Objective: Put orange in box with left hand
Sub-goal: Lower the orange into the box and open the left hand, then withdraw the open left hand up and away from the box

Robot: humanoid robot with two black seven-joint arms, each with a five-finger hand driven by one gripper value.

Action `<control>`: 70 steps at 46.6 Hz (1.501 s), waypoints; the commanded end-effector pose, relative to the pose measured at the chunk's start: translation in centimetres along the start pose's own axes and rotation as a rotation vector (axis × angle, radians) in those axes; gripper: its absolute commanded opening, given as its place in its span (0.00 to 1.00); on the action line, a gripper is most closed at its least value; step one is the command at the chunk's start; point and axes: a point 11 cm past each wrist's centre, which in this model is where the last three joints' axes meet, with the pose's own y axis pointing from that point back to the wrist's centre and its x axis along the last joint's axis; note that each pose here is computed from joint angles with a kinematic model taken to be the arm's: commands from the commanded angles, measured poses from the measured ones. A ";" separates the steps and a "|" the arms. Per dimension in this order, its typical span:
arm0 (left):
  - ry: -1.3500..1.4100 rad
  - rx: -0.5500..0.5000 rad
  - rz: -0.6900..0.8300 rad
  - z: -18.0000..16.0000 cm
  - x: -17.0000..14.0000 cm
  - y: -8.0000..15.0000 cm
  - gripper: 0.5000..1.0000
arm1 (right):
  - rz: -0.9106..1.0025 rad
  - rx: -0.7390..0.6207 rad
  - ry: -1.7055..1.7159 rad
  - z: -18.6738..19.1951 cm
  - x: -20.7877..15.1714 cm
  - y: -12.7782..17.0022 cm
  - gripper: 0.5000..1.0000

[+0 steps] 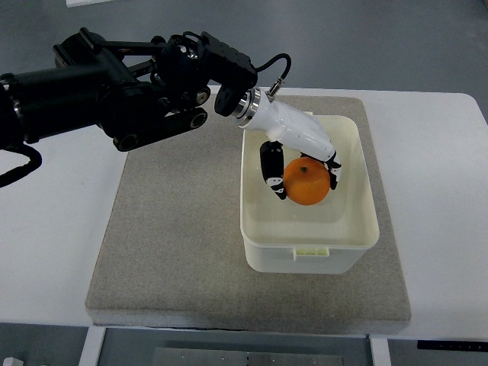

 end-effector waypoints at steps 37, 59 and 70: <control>0.090 -0.021 0.075 -0.1 0.9 0.6 0.98 | 0.002 -0.001 0.000 0.1 0.0 0.0 0.86; 0.016 0.084 0.118 -2.1 4.2 5.3 0.98 | -0.001 -0.001 0.000 0.1 0.0 0.0 0.86; 0.034 0.219 0.170 -5.8 5.0 8.7 0.97 | -0.001 0.001 0.000 0.0 0.0 0.0 0.86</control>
